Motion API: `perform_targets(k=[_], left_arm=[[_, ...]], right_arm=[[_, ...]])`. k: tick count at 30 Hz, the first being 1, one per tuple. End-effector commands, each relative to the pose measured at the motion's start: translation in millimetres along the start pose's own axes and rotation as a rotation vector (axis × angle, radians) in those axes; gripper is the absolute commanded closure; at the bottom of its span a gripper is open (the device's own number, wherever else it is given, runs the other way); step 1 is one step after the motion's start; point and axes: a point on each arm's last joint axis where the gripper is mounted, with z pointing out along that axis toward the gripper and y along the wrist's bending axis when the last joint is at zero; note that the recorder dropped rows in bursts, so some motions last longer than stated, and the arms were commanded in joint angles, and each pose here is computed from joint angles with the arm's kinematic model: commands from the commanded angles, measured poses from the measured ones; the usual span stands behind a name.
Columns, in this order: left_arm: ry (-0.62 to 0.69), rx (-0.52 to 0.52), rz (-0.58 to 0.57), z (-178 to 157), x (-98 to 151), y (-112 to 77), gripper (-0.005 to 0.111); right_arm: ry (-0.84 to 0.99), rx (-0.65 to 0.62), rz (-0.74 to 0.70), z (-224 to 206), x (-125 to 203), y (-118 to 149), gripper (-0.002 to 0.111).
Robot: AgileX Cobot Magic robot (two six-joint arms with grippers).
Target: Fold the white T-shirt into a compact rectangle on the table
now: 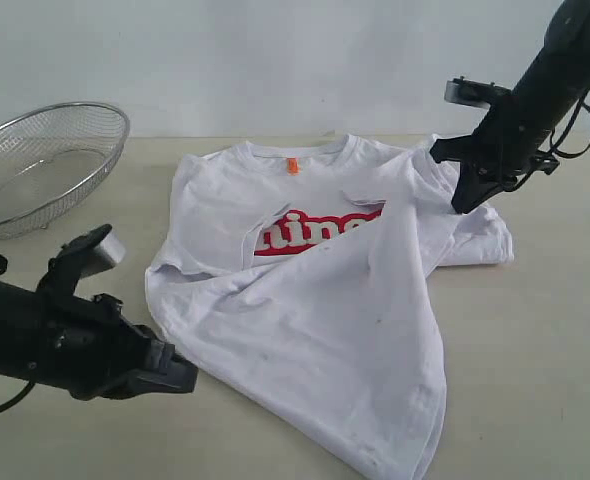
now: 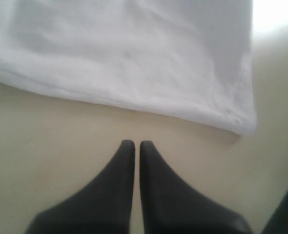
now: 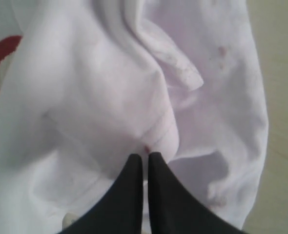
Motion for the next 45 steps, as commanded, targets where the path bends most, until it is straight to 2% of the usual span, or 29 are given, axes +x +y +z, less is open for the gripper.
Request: perform_targets(k=[1, 3, 6, 9, 13, 18, 22, 25, 30, 33, 38, 42, 45], left_arm=[[0.049, 0.047, -0.051, 10, 6, 1.5, 0.099], [0.070, 0.060, -0.088, 15, 9, 4.7, 0.088], [0.083, 0.116, -0.176, 23, 12, 5.9, 0.063], [0.086, 0.143, -0.220, 30, 10, 8.3, 0.049], [0.073, 0.136, -0.266, 36, 6, 13.0, 0.055], [0.059, 0.118, -0.240, 41, -6, 16.8, 0.067], [0.065, 0.070, -0.182, 41, -15, 20.0, 0.066], [0.087, -0.011, -0.147, 41, -20, 26.2, 0.066], [0.162, -0.091, -0.125, 39, -23, 31.4, 0.066], [0.162, -0.148, -0.119, 38, -26, 35.9, 0.066], [0.158, -0.129, -0.118, 39, -32, 34.2, 0.066], [0.189, -0.136, -0.139, 50, -29, 42.9, 0.066], [0.215, -0.139, -0.160, 60, -27, 50.7, 0.054]], right_arm=[[-0.031, 0.013, -0.038, -10, -2, 2, 0.108], [-0.031, 0.013, -0.044, -10, -2, 2, 0.108], [-0.040, 0.017, -0.055, -10, -3, 2, 0.108], [-0.058, 0.022, -0.056, -10, -5, 1, 0.108], [-0.077, 0.011, -0.061, -10, -6, 3, 0.108], [-0.089, -0.002, -0.066, -10, -7, 4, 0.108], [-0.092, -0.003, -0.077, -10, -8, 4, 0.108], [-0.093, -0.002, -0.081, -10, -8, 4, 0.108], [-0.099, 0.001, -0.088, -11, -8, 4, 0.108], [-0.106, 0.004, -0.088, -11, -9, 3, 0.108], [-0.111, 0.004, -0.087, -11, -10, 3, 0.108], [-0.109, 0.003, -0.085, -11, -9, 4, 0.108], [-0.107, 0.000, -0.085, -11, -9, 4, 0.108]])
